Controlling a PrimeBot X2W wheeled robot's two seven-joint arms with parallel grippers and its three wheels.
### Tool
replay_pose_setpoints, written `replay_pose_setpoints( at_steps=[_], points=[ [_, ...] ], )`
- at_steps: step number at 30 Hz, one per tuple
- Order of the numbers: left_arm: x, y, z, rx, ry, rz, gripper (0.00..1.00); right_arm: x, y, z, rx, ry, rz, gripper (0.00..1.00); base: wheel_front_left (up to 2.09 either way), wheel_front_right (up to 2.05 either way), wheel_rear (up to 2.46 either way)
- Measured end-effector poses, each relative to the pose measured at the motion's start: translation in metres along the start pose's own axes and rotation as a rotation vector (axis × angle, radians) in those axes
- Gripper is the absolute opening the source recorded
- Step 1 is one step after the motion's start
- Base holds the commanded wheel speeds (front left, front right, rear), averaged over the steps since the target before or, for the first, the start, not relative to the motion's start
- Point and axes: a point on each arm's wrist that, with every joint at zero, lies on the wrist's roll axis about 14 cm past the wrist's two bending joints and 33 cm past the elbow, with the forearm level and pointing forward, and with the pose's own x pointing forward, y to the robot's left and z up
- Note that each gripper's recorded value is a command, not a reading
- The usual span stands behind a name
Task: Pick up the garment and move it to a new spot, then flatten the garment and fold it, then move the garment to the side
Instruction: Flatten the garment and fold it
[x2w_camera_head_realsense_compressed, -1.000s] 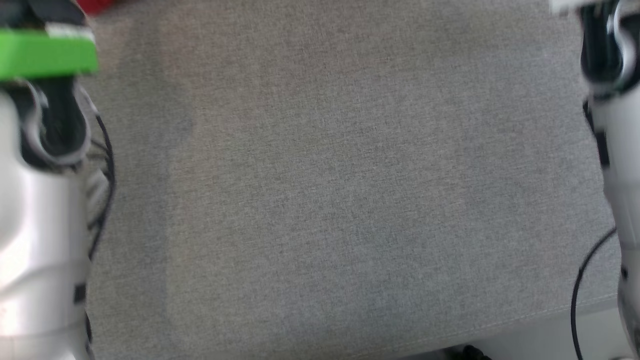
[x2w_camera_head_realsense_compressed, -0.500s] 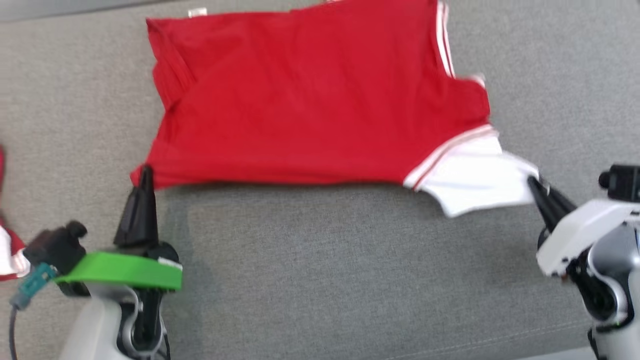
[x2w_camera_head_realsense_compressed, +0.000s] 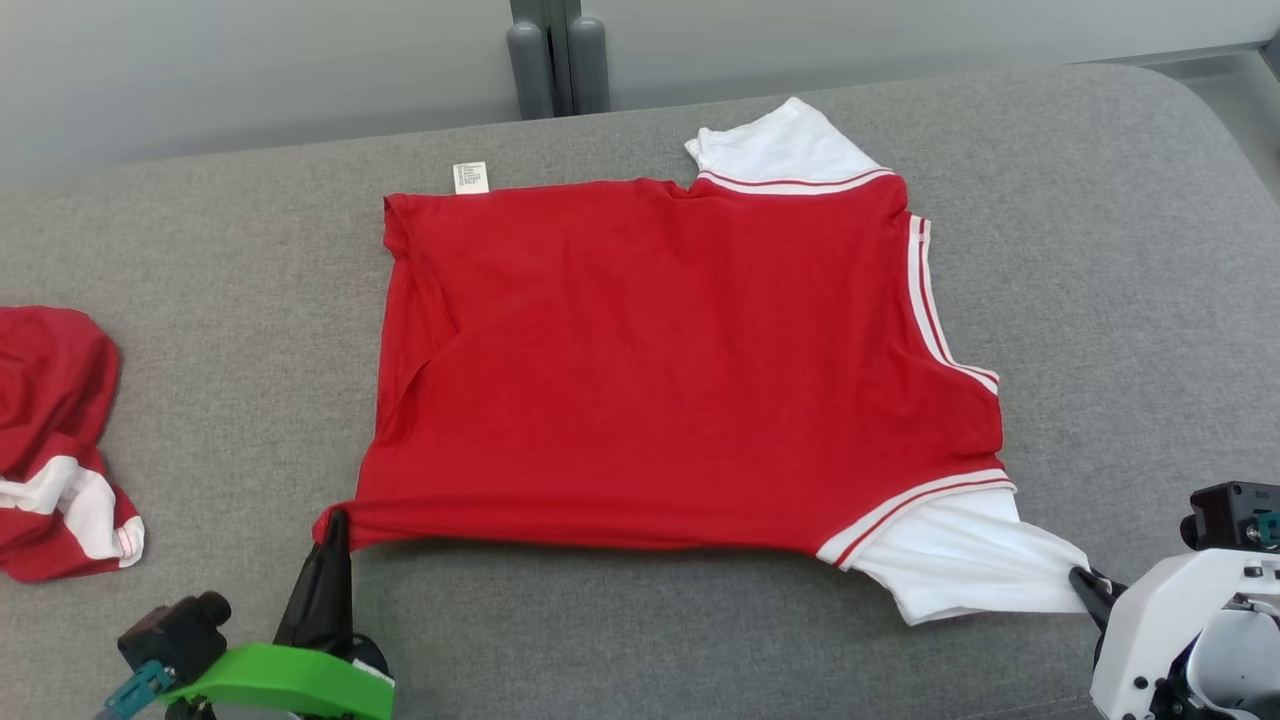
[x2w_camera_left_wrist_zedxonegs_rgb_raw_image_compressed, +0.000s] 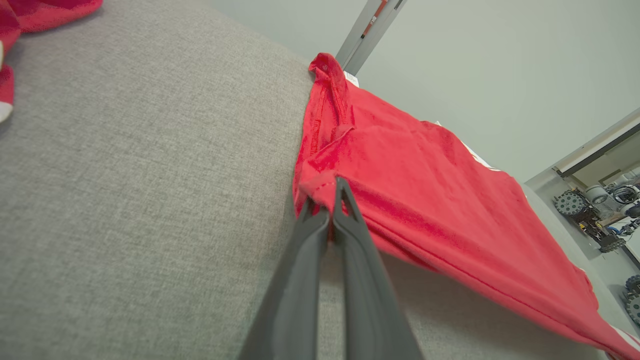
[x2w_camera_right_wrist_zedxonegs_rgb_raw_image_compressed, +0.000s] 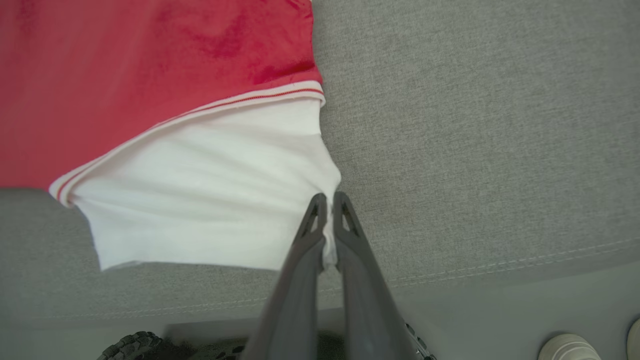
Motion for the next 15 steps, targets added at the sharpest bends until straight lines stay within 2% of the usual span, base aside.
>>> replay_pose_setpoints(
  at_steps=[10, 15],
  points=[
    [-0.026, 0.021, -0.024, -0.071, 0.044, 0.097, 0.00, -0.003, -0.003, 0.006, 0.004, -0.065, -0.018, 0.00, 0.00, 0.00, 0.00],
    [-0.037, 0.023, -0.032, -0.072, 0.064, 0.111, 0.00, 0.000, -0.001, 0.006, 0.004, -0.068, -0.010, 0.00, 0.00, 0.00, 0.00]
  ],
)
